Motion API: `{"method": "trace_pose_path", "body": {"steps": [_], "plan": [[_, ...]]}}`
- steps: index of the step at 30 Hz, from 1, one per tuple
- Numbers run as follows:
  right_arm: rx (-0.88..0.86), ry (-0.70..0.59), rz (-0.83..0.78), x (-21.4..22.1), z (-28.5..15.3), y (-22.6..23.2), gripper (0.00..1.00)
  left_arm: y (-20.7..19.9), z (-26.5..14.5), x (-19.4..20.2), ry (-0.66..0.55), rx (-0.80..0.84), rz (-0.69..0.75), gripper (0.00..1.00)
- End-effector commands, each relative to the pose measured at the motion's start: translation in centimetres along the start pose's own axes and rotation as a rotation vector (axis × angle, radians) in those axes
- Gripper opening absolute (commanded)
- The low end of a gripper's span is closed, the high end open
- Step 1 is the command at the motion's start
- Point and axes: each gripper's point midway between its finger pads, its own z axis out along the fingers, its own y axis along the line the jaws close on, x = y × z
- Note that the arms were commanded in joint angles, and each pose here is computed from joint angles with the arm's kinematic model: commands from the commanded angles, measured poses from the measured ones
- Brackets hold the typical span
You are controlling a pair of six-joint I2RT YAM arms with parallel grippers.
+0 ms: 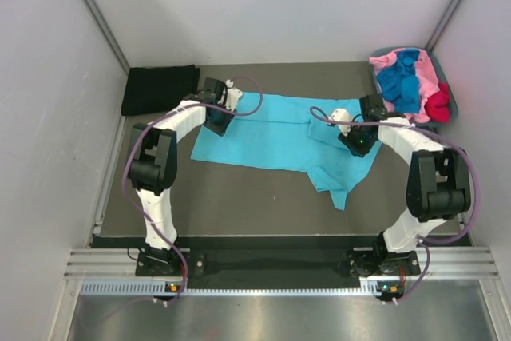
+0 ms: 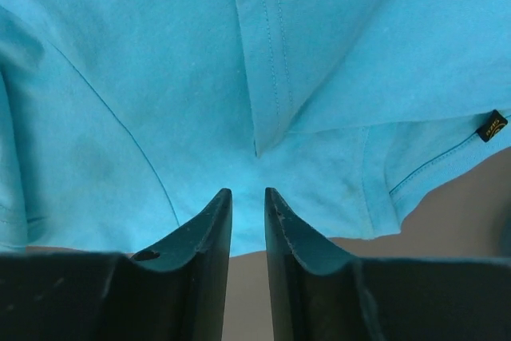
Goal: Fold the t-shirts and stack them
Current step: Fold the tshirt
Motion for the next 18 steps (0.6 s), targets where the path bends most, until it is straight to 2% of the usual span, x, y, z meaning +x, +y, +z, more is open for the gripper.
{"method": "trace_pose_path", "body": {"steps": [1, 3, 6, 7, 10, 14, 18], "plan": [[0.045, -0.04, -0.025, -1.0, -2.2, -0.1, 0.25, 1.2, -1.9, -3.4, -0.106, -0.042, 0.003, 0.4], [0.041, -0.061, -0.05, -1.2, -3.4, 0.4, 0.25, 1.2, -2.5, -3.6, -0.115, -0.039, 0.012, 0.41], [-0.144, -0.098, -0.1, -0.9, -4.5, 4.7, 0.25, 1.0, -3.4, -3.5, -0.119, -0.032, 0.022, 0.41], [-0.223, -0.148, -0.108, -1.4, -5.0, 6.5, 0.25, 1.0, -3.8, -3.5, -0.122, -0.032, 0.024, 0.41], [-0.399, -0.142, -0.047, -0.2, -5.9, 11.3, 0.25, 0.7, -4.3, -2.6, -0.111, -0.024, 0.037, 0.41], [-0.473, -0.125, -0.022, 1.8, -5.9, 14.8, 0.25, 0.2, -4.4, -1.1, -0.07, -0.001, 0.024, 0.41], [-0.54, -0.076, -0.018, 4.3, -5.9, 17.9, 0.24, -0.2, -5.1, -0.9, -0.088, 0.007, 0.007, 0.41]]}}
